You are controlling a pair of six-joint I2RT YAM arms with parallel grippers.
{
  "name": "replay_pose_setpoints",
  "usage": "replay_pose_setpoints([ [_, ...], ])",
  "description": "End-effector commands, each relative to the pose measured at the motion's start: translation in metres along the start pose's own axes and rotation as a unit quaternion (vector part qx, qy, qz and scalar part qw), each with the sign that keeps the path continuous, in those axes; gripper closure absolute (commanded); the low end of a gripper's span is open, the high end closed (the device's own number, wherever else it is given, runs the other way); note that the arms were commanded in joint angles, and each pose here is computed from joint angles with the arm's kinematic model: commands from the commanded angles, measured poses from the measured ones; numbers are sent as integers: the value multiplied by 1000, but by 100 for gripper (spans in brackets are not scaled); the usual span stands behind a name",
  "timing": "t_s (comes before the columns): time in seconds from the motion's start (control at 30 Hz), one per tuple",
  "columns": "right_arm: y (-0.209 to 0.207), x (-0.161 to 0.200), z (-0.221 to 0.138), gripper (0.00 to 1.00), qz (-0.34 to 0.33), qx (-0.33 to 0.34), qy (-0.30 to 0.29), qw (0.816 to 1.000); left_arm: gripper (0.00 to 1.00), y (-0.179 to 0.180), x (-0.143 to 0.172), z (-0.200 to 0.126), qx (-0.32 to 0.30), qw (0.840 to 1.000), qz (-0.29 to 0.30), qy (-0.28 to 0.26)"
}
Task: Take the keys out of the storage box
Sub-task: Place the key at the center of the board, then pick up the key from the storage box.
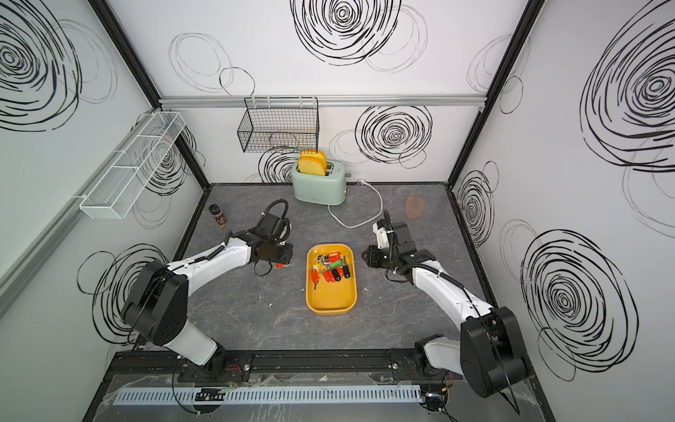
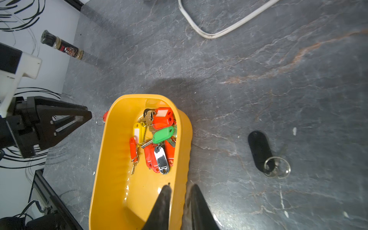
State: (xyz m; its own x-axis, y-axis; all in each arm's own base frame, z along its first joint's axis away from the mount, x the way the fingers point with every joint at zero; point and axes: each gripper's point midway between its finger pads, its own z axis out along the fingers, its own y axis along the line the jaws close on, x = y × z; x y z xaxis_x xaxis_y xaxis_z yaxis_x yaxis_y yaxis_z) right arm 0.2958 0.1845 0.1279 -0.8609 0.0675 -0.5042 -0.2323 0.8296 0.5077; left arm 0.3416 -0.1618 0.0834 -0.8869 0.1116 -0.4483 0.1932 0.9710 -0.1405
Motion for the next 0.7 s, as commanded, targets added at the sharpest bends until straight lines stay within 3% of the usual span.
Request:
replay_pose_setpoints([
  [0.0, 18, -6, 3, 77, -30, -3, 3, 1000, 60, -11, -5, -21, 33, 999, -6, -31],
  [0.37, 49, 5, 37, 77, -68, 0, 50, 996, 51, -23, 12, -64, 107, 990, -18, -92],
  [0.67, 46, 16, 75, 77, -63, 34, 98, 993, 48, -23, 23, -68, 122, 987, -21, -107],
])
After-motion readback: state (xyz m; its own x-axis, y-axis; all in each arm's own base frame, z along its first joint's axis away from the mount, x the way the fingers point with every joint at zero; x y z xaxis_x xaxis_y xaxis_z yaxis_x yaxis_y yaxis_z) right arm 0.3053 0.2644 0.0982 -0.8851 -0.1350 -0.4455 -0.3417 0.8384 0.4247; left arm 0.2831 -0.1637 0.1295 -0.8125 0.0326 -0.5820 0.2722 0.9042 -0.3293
